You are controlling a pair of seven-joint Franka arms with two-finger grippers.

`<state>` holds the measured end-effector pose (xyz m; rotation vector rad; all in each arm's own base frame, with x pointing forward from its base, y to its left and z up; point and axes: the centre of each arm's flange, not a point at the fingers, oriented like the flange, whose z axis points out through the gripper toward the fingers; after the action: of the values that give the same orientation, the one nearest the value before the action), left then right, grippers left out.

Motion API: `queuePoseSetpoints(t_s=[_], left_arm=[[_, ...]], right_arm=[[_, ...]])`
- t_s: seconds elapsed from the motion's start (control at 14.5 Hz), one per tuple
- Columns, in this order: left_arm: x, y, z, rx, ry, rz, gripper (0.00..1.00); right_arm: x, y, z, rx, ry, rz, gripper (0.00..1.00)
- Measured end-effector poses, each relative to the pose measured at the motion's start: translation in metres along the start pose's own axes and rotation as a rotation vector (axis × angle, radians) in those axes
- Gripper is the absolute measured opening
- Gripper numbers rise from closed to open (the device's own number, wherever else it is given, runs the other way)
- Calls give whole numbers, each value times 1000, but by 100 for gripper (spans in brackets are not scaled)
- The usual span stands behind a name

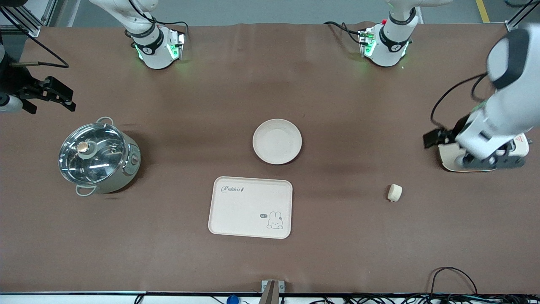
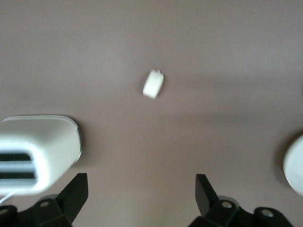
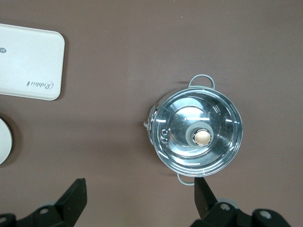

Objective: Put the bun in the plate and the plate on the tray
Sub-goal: 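Move the left gripper down toward the small white bun, then close the left gripper on the white bun and lift it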

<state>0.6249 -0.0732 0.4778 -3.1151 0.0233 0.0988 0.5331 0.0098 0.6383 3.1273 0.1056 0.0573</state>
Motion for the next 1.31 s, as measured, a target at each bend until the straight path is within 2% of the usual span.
queuePoseSetpoints(t_s=[0.21, 0.48, 0.62, 0.69, 0.76, 0.83, 1.1, 1.31], left_arm=[[22, 4, 93, -14, 38, -1, 100], [34, 3, 167, -26, 43, -15, 100], [38, 0, 199, -32, 47, -20, 96], [41, 0, 214, -36, 55, -22, 88], [43, 1, 230, -41, 64, -21, 84], [44, 3, 245, -44, 65, -19, 84], [47, 8, 275, -48, 54, -14, 82], [53, 7, 280, -50, 56, -18, 71]], right_arm=[[0, 0, 0, 0, 0, 0, 100], [0, 0, 0, 0, -1, 0, 100], [0, 0, 1, 0, -1, 0, 100], [0, 0, 1, 0, -1, 0, 100], [0, 0, 1, 0, -1, 0, 100], [0, 0, 1, 0, -1, 0, 100], [0, 0, 1, 0, -2, 0, 100], [0, 0, 1, 0, -2, 0, 100]])
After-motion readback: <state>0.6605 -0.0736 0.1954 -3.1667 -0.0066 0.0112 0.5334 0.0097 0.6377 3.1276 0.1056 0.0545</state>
